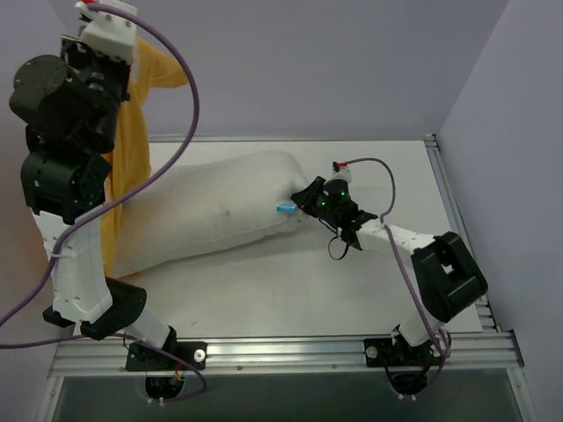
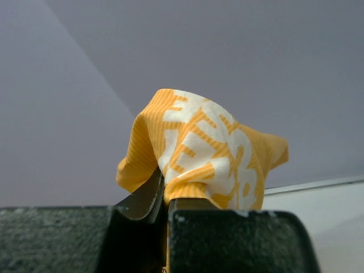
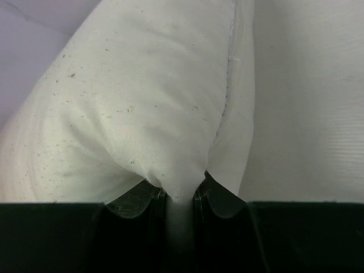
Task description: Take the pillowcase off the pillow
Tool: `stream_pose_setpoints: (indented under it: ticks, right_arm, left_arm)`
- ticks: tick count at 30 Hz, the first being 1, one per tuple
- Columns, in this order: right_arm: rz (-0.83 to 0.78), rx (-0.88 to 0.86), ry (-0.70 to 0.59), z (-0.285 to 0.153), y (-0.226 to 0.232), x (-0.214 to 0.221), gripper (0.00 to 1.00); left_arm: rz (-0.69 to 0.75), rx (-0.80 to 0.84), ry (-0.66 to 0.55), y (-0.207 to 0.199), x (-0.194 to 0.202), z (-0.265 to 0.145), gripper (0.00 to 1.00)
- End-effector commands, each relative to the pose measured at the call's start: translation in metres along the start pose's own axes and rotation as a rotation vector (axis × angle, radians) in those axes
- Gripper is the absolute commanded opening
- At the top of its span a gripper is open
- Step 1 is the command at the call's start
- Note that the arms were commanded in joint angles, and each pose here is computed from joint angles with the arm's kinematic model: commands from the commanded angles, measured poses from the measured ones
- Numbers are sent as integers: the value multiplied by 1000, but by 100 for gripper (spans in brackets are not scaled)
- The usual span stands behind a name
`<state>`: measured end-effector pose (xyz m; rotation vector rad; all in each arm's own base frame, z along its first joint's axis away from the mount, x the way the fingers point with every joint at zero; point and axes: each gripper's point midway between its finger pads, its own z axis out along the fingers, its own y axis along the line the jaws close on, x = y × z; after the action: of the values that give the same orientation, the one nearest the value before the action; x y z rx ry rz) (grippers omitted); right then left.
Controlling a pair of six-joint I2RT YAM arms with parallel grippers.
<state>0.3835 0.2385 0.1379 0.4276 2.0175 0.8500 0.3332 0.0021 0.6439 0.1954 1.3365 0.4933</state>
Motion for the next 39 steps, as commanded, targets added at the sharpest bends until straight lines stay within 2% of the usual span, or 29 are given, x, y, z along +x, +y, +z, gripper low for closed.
stream_pose_setpoints:
  ticks: [1, 2, 3, 5, 6, 9, 10, 11, 12, 13, 14, 16, 18, 21, 22, 23, 24, 26, 27, 28, 29, 32, 36, 38, 39]
  right_arm:
    - [-54, -169, -40, 26, 74, -8, 1]
    - [-74, -147, 35, 42, 66, 13, 6]
    - [-88, -214, 74, 46, 91, 13, 9]
    - [-124, -211, 139, 62, 86, 29, 14]
    - [-133, -210, 144, 66, 87, 27, 16]
    - [-147, -228, 156, 82, 95, 13, 20]
    - [-139, -257, 153, 84, 102, -1, 23]
    - [-132, -251, 158, 84, 101, -7, 34]
    - [-130, -248, 149, 81, 101, -15, 40]
    - [-119, -195, 140, 79, 86, -28, 53]
    - [-115, -182, 113, 70, 85, -46, 58]
    - [-111, -118, 89, 60, 63, -70, 66]
    - [-98, -30, 51, 39, 28, -110, 75]
    - [-109, 46, 8, 5, 0, -152, 77]
    - [-152, 90, 22, -6, -9, -153, 89]
    - [-186, 105, -9, -20, -6, -165, 91]
    - [-233, 190, -3, -31, -20, -170, 93]
    - [-271, 244, -27, -47, -23, -181, 95]
    - [-274, 283, -46, -54, -32, -190, 95]
    - [-276, 302, -42, -59, -36, -191, 95]
    - [-280, 304, -55, -66, -36, -196, 95]
    - [-299, 298, -62, -80, -35, -198, 95]
    - [-364, 201, 21, -83, -11, -167, 95]
    - [-429, 171, 130, -79, 4, -123, 95]
    - [-467, 156, 175, -79, 9, -105, 94]
  left_arm:
    - [-117, 119, -126, -41, -47, -21, 2]
    - [-106, 191, -100, -65, -41, -22, 2]
    - [-114, 280, -110, -89, -44, -26, 2]
    - [-141, 453, -73, -137, -36, -38, 2]
    - [-154, 584, -94, -164, -40, -49, 2]
    - [-169, 842, -59, -226, -32, -78, 2]
    - [-170, 920, -65, -243, -33, -88, 2]
    - [-150, 961, -30, -263, -23, -91, 2]
    - [-139, 998, -23, -278, -22, -98, 2]
    - [-139, 1029, -9, -289, -18, -101, 2]
    - [-137, 1072, 17, -306, -12, -104, 2]
    - [-162, 1175, 26, -327, -14, -122, 2]
    - [-149, 1335, 5, -356, -20, -156, 2]
    - [-33, 1504, 4, -393, -6, -199, 2]
    - [15, 1564, -3, -405, -1, -219, 4]
    - [45, 1607, 40, -419, 13, -229, 9]
    - [64, 1686, 86, -433, 28, -247, 29]
    - [99, 1760, 165, -452, 51, -265, 67]
    - [140, 1794, 180, -459, 62, -273, 96]
    - [178, 1823, 183, -463, 67, -282, 94]
    - [243, 1855, 256, -468, 87, -291, 94]
    - [295, 1840, 281, -457, 93, -286, 94]
    - [218, 1673, 256, -418, 80, -240, 94]
    - [147, 1574, 260, -388, 75, -214, 94]
    - [108, 1479, 309, -370, 87, -183, 94]
